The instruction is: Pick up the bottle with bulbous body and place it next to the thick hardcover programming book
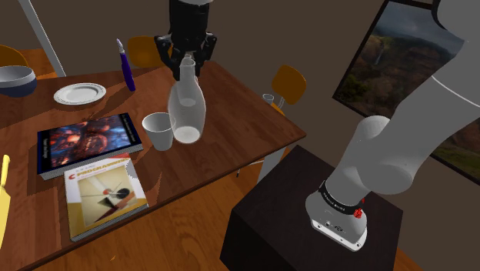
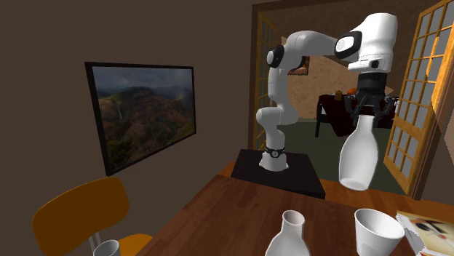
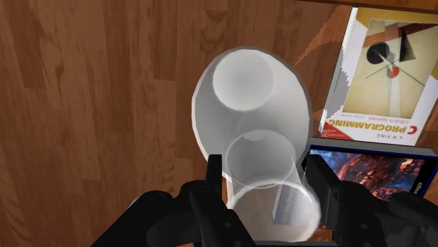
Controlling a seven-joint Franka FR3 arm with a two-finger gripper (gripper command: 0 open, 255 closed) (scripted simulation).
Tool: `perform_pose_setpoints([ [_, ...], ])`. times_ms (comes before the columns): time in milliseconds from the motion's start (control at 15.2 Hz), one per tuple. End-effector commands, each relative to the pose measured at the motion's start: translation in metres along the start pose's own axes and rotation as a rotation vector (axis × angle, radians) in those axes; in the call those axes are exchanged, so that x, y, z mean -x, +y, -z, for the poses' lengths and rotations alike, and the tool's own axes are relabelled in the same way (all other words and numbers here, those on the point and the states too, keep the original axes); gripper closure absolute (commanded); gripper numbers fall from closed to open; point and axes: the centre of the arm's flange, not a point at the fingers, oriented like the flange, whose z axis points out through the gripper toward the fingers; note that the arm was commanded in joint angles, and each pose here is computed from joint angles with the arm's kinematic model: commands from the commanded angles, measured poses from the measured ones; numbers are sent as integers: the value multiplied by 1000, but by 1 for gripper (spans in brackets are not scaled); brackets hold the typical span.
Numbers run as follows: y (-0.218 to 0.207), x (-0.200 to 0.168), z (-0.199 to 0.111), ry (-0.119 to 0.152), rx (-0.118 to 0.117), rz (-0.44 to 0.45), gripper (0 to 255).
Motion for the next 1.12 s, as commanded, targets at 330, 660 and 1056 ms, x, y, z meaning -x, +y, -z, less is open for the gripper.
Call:
perform_pose_setpoints([
  [330, 1, 7, -36, 1, -1, 0, 255],
  [660, 0, 11, -62, 1, -1, 0, 255],
  [1056, 0, 16, -93, 1, -1, 0, 255],
])
